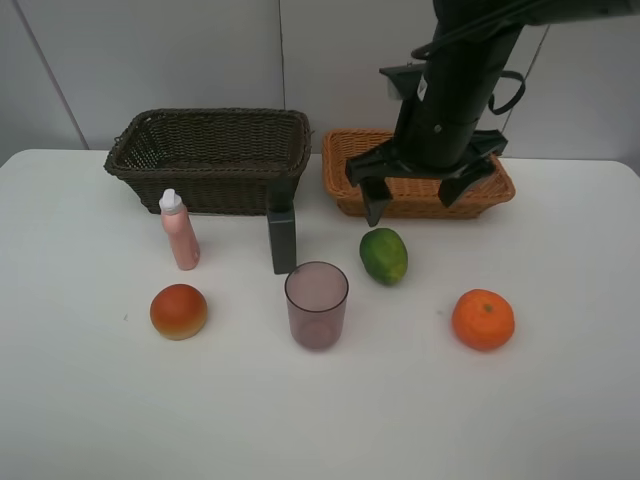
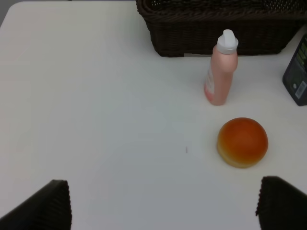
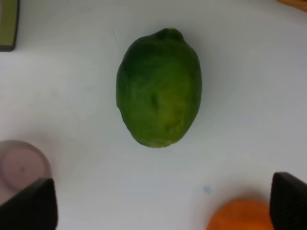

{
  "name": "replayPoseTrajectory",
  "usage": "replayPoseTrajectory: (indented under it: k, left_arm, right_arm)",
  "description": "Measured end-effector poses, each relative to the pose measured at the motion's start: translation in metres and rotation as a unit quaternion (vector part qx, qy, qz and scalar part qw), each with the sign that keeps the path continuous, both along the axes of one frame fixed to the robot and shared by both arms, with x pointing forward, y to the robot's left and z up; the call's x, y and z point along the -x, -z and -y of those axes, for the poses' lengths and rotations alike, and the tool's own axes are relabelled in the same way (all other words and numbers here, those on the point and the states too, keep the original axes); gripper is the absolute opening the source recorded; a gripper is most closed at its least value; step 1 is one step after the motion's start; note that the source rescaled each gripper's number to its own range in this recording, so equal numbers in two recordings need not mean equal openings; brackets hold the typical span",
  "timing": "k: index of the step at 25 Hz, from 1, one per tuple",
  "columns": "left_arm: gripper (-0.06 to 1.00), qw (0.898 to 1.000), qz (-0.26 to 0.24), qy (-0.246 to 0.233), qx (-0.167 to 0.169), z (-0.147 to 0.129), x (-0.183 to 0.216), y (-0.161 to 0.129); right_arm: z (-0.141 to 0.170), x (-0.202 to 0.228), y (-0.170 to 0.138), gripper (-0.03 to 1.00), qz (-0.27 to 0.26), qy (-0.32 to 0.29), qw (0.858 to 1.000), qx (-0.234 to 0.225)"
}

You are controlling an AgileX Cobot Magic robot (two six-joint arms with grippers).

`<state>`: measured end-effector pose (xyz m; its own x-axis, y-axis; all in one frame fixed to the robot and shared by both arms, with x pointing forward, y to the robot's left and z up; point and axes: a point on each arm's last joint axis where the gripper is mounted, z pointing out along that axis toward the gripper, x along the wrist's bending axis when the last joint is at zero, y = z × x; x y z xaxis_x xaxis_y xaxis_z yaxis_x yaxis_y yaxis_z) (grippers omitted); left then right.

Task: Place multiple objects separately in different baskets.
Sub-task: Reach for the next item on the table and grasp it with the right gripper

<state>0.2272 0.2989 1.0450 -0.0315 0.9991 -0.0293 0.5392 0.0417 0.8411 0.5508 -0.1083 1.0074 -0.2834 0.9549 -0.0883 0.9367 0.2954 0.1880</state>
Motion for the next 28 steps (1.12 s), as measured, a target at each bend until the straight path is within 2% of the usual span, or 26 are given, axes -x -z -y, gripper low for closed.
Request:
replayPoseTrajectory:
  k: [14,21,28]
  left_arm:
    - [1.0,1.0,0.0,0.0,0.0,0.0,0.0,0.0]
    - [1.0,1.0,0.0,0.0,0.0,0.0,0.0,0.0]
    - [1.0,1.0,0.0,0.0,0.0,0.0,0.0,0.0]
  right_arm:
    - [-0.014,-0.02,0.045,0.94,0.01,0.002,1.0,-0.008]
    - [-0.011,-0.028,0.064,0.94,0.02,0.0,0.999,0.03]
    - [-0.013,-0.031,0.079,0.94,0.015,0.007,0.999,0.033]
